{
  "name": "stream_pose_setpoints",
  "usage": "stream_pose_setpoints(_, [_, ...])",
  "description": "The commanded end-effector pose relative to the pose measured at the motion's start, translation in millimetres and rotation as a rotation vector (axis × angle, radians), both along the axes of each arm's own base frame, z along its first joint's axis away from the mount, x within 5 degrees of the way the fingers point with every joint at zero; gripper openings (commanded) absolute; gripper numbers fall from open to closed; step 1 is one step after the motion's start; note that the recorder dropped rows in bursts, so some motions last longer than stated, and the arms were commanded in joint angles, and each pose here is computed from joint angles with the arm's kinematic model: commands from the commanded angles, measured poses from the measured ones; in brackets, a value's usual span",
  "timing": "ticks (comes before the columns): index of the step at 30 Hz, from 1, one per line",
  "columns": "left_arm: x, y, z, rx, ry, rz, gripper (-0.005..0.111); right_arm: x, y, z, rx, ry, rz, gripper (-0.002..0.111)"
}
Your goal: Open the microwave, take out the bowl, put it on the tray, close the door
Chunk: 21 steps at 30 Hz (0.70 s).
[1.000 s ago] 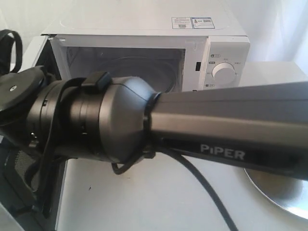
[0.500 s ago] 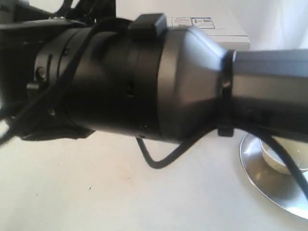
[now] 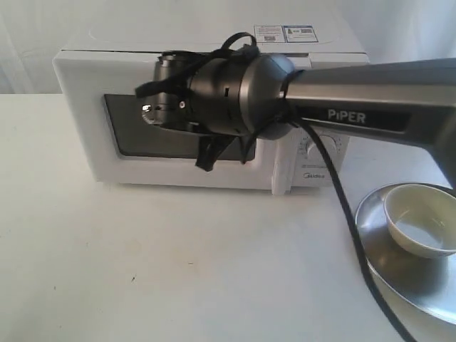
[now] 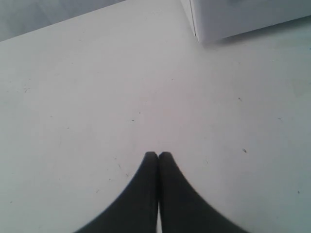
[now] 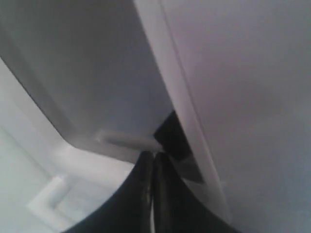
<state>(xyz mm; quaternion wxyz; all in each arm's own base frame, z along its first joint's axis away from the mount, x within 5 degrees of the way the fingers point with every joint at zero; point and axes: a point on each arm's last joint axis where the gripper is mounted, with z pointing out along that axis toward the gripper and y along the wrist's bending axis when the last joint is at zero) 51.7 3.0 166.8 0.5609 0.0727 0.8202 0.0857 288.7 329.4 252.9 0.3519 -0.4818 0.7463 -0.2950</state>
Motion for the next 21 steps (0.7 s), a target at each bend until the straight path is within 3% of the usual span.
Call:
stream_pose_setpoints(1, [0,0,0,-0.008,-0.003,-0.003,0.0,36,-21,-4,-0.003,-0.156,-0.104,0.0])
stream_pose_setpoints(7, [0,0,0,-0.008,-0.002,-0.003,0.0,42,-27,-10,0.009,-0.167,-0.174,0.0])
stream_pose_setpoints(10, [0,0,0,-0.008,-0.002,-0.003,0.0,29,-24,-8,-0.045,-0.139,-0.192,0.0])
stream_pose_setpoints(14, [0,0,0,-0.008,-0.002,-0.003,0.0,5,-23,-3,-0.008,-0.125,-0.144,0.0])
stream_pose_setpoints(21, [0,0,0,-0.008,-0.002,-0.003,0.0,-43,-81,24,0.117,-0.124,-0.197,0.0])
